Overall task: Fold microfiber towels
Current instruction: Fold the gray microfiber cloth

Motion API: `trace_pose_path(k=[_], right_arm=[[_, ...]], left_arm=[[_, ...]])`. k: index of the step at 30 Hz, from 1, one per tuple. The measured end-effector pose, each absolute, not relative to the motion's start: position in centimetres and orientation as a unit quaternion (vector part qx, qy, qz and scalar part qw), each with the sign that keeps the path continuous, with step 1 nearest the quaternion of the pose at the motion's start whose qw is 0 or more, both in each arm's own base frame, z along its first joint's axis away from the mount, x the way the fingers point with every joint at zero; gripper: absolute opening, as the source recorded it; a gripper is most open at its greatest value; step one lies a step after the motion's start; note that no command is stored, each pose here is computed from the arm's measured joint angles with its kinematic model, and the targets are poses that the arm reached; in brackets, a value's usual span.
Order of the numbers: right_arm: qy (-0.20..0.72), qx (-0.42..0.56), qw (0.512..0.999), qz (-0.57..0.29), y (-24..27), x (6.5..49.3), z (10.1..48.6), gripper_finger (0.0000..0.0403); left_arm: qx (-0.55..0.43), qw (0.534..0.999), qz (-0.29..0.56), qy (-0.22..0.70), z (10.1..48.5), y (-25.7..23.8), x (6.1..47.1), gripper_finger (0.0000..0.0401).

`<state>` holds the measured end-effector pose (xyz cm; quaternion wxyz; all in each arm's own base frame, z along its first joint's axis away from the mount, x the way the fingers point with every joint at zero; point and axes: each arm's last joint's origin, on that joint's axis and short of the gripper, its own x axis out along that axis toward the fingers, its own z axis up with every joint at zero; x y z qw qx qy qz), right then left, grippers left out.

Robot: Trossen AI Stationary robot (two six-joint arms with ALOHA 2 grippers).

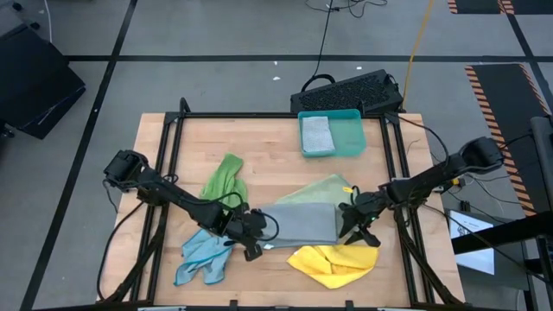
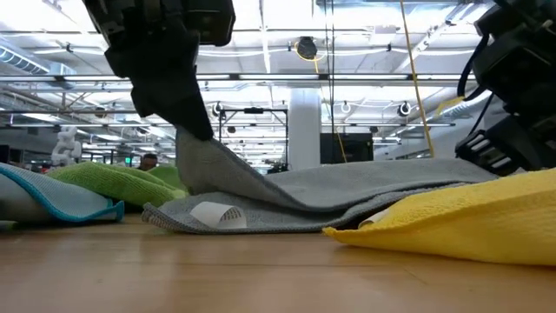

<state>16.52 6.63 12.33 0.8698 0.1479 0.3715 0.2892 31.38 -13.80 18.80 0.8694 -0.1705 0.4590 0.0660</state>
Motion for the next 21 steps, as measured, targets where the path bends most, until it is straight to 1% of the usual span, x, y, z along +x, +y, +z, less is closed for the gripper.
trace_pose_path(k=[4, 10, 15, 18, 21], right_arm=[[0.356, 0.130, 0.876, 0.299, 6.6, 16.4, 12.8, 0.0141], [0.349, 0.115, 0.879, 0.304, 6.6, 16.3, 12.9, 0.0133], [0.344, 0.098, 0.886, 0.293, 6.5, 16.4, 12.8, 0.0133], [0.342, 0.090, 0.892, 0.281, 6.4, 16.4, 12.8, 0.0133], [0.338, 0.079, 0.895, 0.278, 6.4, 16.4, 12.8, 0.0133]], left_arm=[[-0.171, 0.865, 0.058, 0.468, 18.7, -14.2, 31.1, 0.0037], [-0.198, 0.858, 0.054, 0.470, 18.8, -15.6, 30.5, 0.0037], [-0.197, 0.866, 0.093, 0.450, 18.2, -16.9, 29.9, 0.0039], [-0.167, 0.863, 0.120, 0.461, 16.5, -17.9, 29.5, 0.0057], [-0.136, 0.859, 0.143, 0.473, 14.7, -18.5, 29.2, 0.0091]])
